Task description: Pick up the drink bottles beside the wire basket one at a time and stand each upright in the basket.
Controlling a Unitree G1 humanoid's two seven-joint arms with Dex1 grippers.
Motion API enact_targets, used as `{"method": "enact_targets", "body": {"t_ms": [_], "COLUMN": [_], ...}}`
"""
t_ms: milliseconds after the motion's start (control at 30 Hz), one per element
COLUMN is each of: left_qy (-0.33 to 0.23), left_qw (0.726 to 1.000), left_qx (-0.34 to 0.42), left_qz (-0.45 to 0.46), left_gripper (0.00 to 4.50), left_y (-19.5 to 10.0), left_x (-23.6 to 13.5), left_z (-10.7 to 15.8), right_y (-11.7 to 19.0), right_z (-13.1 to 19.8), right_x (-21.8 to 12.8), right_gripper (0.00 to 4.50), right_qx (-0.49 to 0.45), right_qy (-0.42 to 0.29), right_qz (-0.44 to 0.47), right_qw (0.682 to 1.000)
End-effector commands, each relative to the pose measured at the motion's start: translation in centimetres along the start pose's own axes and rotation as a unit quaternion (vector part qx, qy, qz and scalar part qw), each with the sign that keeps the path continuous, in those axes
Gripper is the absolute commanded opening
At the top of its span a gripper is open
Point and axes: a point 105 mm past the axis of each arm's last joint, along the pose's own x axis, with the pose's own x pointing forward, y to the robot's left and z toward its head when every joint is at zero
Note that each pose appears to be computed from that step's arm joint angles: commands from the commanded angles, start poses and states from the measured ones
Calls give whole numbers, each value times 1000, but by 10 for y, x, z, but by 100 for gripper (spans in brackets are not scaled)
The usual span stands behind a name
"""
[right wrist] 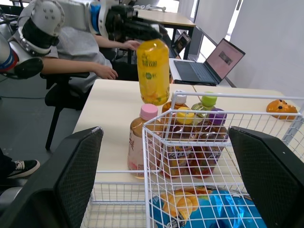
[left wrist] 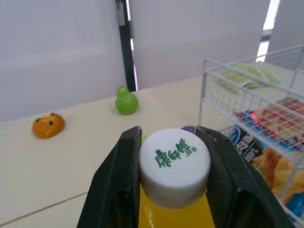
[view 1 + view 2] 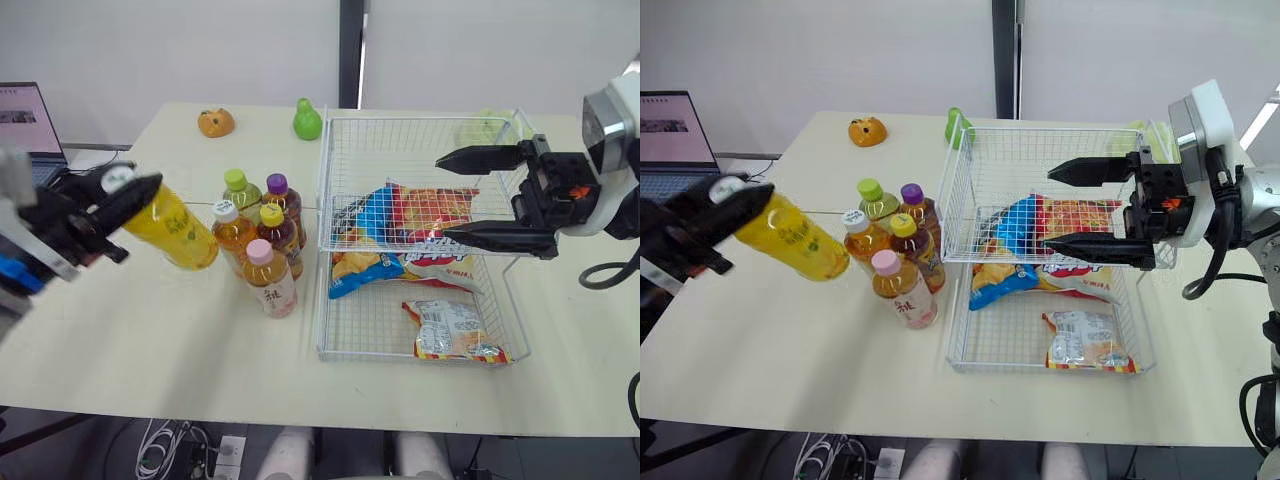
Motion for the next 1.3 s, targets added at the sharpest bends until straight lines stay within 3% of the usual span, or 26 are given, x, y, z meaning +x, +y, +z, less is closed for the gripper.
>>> {"method": "enact_targets", "body": {"t_ms": [33,200,400,533,933,1300], "left_qy": [-26,-47,-121,-118,-127,-109], "left_qw": [998,991,967,949,898,907], "left_qx": [1,2,5,21,64,60], "left_qz": [-63,-125,-223,-291,-417,-401], "left_gripper": [137,137,137,137,137,137], "left_y": [0,1,-12,-31,-122,-182], "left_x": [-6,10,72,115,220,275], "left_z": [54,95,148,158,135,87], "right_y": [1,-1,4,10,15,27], "right_z": [16,19,21,23,29,30], "right_x": [-6,-14,-28,-31,-56,-64], "right_gripper": [450,450,450,450,450,450], "right_qx": [-34,-43,-40,-39,-53,-48], "right_qy": [0,7,20,20,50,56], "right_qz": [-10,-40,-82,-106,-236,-290], "right_qw": [999,998,996,993,969,954]}}
